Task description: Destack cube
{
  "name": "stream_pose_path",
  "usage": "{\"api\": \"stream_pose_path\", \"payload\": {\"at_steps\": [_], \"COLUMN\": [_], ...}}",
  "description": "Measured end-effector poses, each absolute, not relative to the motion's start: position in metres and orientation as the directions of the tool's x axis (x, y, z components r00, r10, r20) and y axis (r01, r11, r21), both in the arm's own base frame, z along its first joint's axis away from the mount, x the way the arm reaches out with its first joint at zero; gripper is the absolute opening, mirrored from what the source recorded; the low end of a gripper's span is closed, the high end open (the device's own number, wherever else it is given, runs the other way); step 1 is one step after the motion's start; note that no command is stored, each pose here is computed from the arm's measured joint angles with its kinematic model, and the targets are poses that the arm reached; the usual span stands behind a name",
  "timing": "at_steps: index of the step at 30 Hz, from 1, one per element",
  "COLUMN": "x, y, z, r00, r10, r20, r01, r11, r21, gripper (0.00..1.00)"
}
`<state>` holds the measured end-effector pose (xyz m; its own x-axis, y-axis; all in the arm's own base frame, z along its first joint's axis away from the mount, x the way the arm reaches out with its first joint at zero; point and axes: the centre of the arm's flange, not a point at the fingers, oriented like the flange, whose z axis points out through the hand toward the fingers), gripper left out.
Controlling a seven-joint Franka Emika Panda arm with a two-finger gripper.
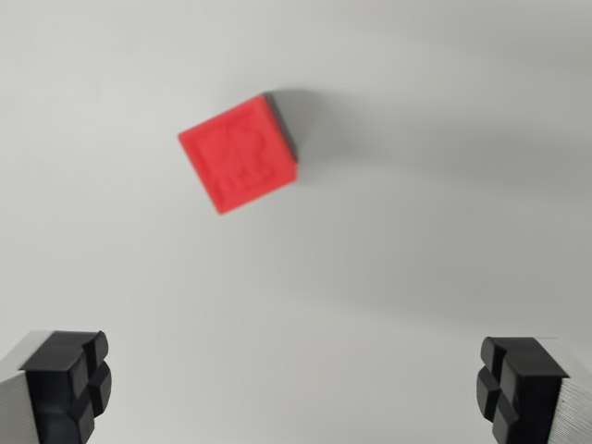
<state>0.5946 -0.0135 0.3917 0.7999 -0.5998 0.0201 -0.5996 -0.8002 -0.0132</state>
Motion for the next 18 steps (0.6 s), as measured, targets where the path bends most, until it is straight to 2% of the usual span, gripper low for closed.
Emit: {"api": "stream_pose_path", "payload": {"at_steps": [18], "x": [0.608], "y": [0.012], "z": [0.327], "r00": [0.949], "r10": [-0.315], "r20": [0.0019], "r01": [-0.315], "r11": [-0.949], "r21": [-0.0054], "gripper": [1.00]}}
